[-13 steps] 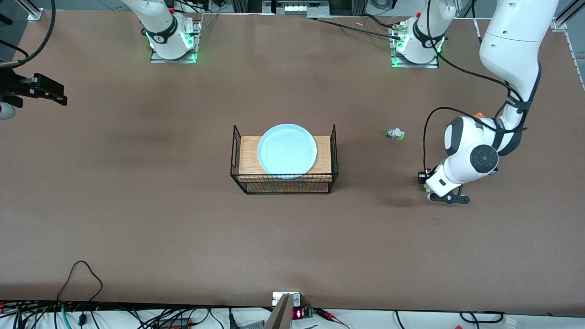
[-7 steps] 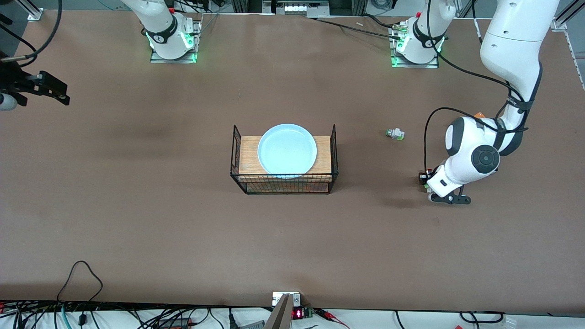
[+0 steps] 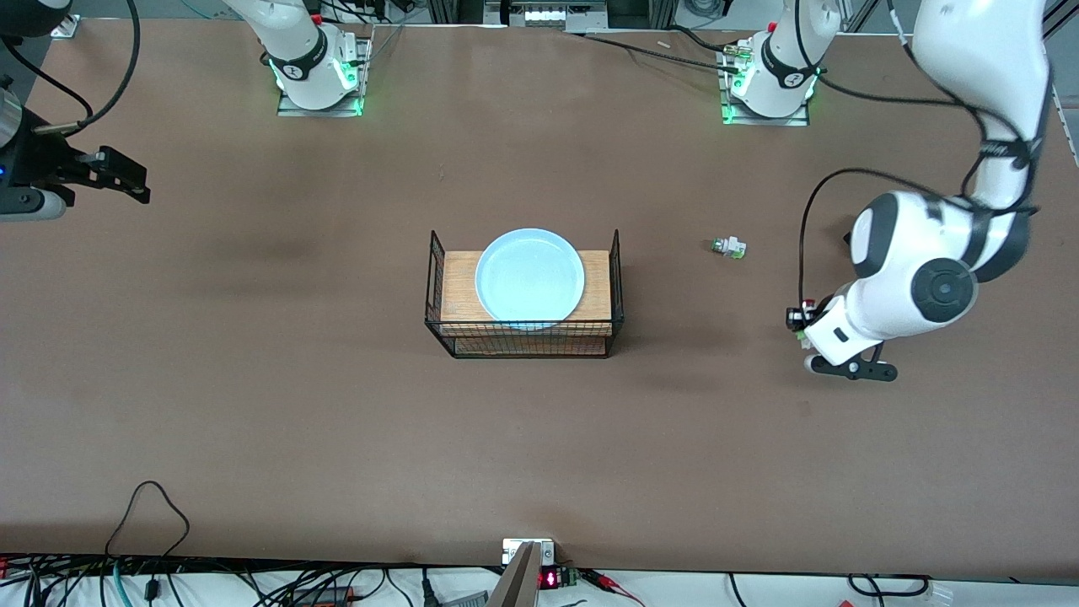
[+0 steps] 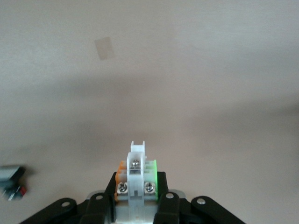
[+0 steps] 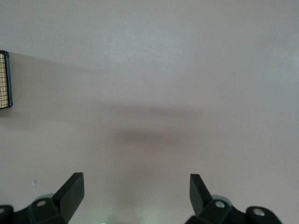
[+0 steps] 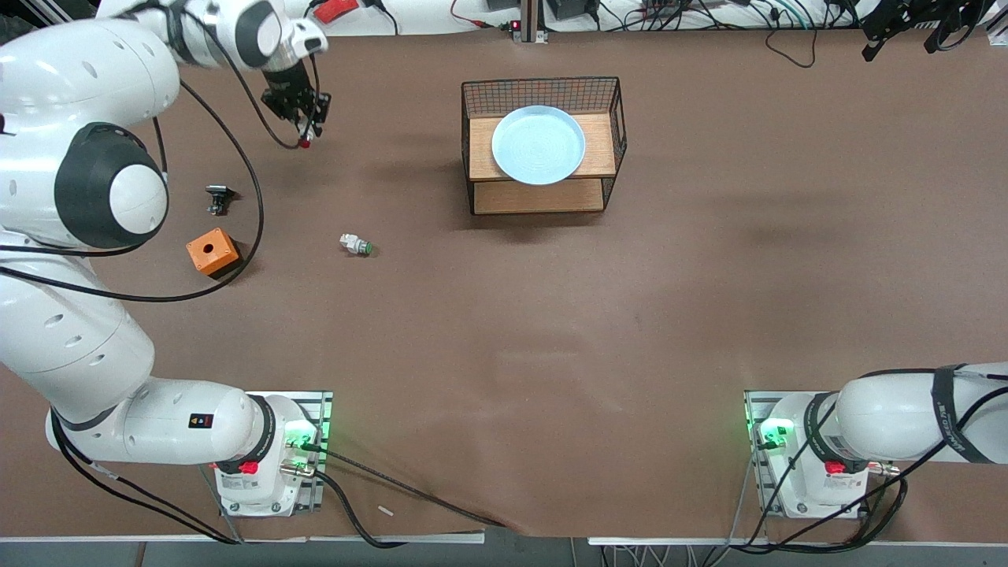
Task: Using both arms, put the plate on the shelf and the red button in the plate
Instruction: 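Carry the white button with the left gripper over the plate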
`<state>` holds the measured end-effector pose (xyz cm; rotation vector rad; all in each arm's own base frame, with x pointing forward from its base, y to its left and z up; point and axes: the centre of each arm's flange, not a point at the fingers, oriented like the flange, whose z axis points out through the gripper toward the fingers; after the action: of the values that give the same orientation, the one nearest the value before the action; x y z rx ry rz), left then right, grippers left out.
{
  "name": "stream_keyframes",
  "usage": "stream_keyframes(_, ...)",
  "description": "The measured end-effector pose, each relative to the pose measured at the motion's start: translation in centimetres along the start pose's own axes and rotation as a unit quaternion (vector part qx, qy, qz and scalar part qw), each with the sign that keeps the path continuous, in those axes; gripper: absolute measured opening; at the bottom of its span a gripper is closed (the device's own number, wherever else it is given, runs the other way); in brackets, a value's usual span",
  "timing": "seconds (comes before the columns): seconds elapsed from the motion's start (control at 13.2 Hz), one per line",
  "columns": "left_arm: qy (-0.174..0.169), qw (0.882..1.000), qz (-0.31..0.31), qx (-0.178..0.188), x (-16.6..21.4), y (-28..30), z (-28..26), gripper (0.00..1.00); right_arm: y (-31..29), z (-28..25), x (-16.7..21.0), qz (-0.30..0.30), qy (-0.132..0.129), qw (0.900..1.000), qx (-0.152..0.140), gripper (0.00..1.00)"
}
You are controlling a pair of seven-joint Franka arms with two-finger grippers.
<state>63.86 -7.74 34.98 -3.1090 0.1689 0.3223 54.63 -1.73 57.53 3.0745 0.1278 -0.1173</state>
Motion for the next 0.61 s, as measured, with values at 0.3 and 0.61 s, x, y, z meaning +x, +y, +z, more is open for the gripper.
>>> stream_keyframes(0.3,-0.027,0.999,-0.026,-0.029,-1.9,8.8,-9.5,0.34,0.4,0.3,2.4,0.002,-0.005,1.000,0.000,1.00)
stream_keyframes(0.61,-0.006,0.998,-0.023,-0.060,-4.5,18.7,-13.6,0.34,0.5,0.6,2.9,0.003,-0.009,1.000,0.000,1.00)
